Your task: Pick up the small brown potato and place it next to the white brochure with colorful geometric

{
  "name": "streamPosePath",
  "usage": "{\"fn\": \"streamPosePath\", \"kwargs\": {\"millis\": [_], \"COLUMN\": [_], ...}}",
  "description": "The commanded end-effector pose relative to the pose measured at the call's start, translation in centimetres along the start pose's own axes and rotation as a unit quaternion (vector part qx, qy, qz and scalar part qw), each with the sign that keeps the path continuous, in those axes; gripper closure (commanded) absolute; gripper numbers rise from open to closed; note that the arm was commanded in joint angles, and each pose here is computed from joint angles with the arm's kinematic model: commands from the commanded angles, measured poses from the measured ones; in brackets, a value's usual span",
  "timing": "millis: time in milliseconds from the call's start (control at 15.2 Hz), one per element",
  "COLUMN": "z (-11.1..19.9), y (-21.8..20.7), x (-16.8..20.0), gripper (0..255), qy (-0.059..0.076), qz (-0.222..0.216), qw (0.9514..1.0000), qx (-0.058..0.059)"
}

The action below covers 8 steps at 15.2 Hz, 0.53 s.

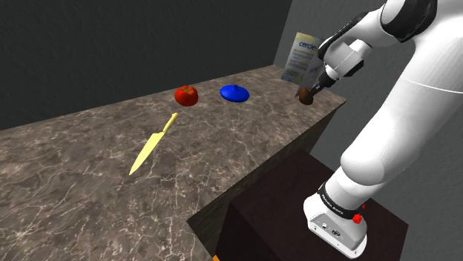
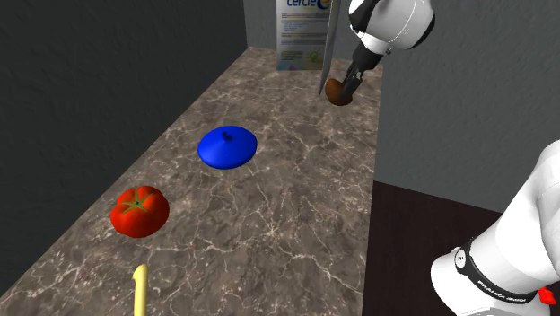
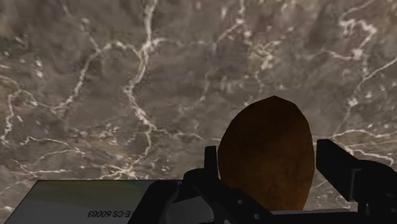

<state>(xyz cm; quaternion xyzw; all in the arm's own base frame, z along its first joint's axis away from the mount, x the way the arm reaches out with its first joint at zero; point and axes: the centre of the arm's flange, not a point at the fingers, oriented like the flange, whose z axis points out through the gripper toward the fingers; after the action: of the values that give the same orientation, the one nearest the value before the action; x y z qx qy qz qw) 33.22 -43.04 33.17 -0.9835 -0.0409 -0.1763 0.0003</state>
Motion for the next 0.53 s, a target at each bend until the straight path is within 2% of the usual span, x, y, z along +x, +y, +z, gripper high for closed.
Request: {"fn": "streamPosePath", "kwargs": {"millis": [0,66,396,462], "z": [0.3,0.3,0.3,-1.0], "y": [-0.1,0.0,-0.1,0.0], "x": [-0.5,-0.5,-0.5,-0.4], "gripper": [255,0,0,0], "qy": [-0.005,-0.005,-0.005,-0.005], "qz": [0.002,0.002,0.002,0.002], "qw": [1.0000,1.0000,1.0000,1.0000], "qx": [0.002,0.002,0.002,0.002]}}
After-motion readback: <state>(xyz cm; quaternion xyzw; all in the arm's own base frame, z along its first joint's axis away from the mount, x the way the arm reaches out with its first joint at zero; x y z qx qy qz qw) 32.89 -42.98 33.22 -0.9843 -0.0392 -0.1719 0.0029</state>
